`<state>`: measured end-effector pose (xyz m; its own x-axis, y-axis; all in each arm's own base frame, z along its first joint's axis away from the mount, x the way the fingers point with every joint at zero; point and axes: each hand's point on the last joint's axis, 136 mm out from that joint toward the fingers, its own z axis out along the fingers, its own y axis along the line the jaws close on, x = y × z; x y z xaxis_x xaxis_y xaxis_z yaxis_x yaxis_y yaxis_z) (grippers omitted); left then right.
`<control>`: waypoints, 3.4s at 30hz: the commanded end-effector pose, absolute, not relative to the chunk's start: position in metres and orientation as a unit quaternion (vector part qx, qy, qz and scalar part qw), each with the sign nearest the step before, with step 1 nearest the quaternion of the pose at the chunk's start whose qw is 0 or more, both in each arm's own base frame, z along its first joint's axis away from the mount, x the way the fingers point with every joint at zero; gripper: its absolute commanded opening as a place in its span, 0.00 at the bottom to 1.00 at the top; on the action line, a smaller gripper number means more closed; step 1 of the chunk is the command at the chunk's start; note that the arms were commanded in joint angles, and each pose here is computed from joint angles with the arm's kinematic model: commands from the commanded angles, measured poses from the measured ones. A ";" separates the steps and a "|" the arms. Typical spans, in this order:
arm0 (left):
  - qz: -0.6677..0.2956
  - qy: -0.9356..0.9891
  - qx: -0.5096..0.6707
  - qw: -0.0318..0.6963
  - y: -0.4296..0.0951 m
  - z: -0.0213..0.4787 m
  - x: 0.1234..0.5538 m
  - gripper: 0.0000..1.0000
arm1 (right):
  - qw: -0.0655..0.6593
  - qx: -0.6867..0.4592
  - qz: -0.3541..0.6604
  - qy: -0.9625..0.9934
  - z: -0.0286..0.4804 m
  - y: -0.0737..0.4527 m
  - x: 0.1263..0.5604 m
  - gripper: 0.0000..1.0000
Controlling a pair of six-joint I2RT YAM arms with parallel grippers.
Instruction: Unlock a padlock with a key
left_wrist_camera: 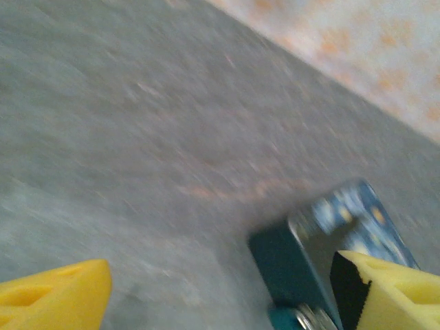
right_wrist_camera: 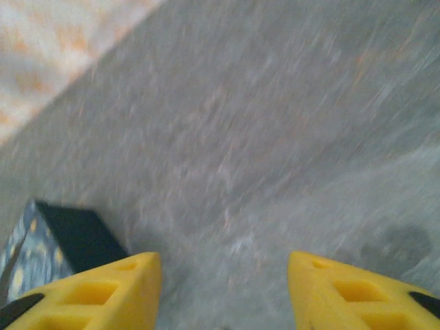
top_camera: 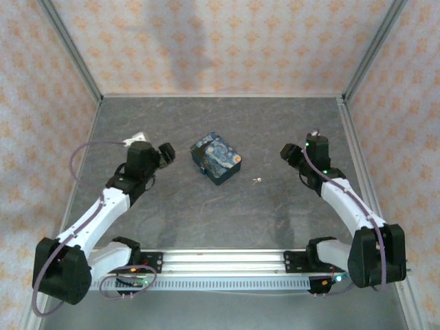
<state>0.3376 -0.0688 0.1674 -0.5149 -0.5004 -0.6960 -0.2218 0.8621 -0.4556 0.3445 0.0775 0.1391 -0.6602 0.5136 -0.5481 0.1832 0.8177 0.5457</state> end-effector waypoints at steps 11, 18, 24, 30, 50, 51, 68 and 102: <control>-0.205 0.895 -0.144 0.368 -0.164 0.127 0.296 0.82 | 0.174 0.170 0.242 0.939 0.067 0.140 0.294 0.44; -0.203 0.899 -0.131 0.366 -0.178 0.128 0.302 0.82 | 0.104 0.253 0.240 0.931 0.051 0.151 0.280 0.41; -0.194 0.903 -0.131 0.361 -0.179 0.124 0.304 0.82 | 0.086 0.309 0.234 0.918 0.044 0.158 0.287 0.35; -0.186 0.902 -0.139 0.363 -0.171 0.119 0.296 0.82 | 0.077 0.343 0.227 0.908 0.034 0.159 0.295 0.32; -0.183 0.901 -0.148 0.364 -0.162 0.107 0.287 0.82 | 0.107 0.395 0.186 0.894 0.021 0.146 0.318 0.38; -0.183 0.901 -0.147 0.364 -0.162 0.107 0.287 0.82 | 0.109 0.398 0.183 0.892 0.021 0.145 0.319 0.38; -0.181 0.902 -0.152 0.361 -0.156 0.099 0.280 0.82 | 0.115 0.426 0.176 0.880 0.016 0.150 0.347 0.37; -0.177 0.896 -0.167 0.370 -0.145 0.096 0.274 0.82 | 0.099 0.416 0.164 0.889 0.046 0.148 0.324 0.43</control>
<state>0.2728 -0.1504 0.0975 -0.6924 -0.4123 -0.5921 -0.1422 0.8825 -0.4482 0.3371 0.1553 0.0472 -0.6249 0.7806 -0.0167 0.6994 0.5691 0.4324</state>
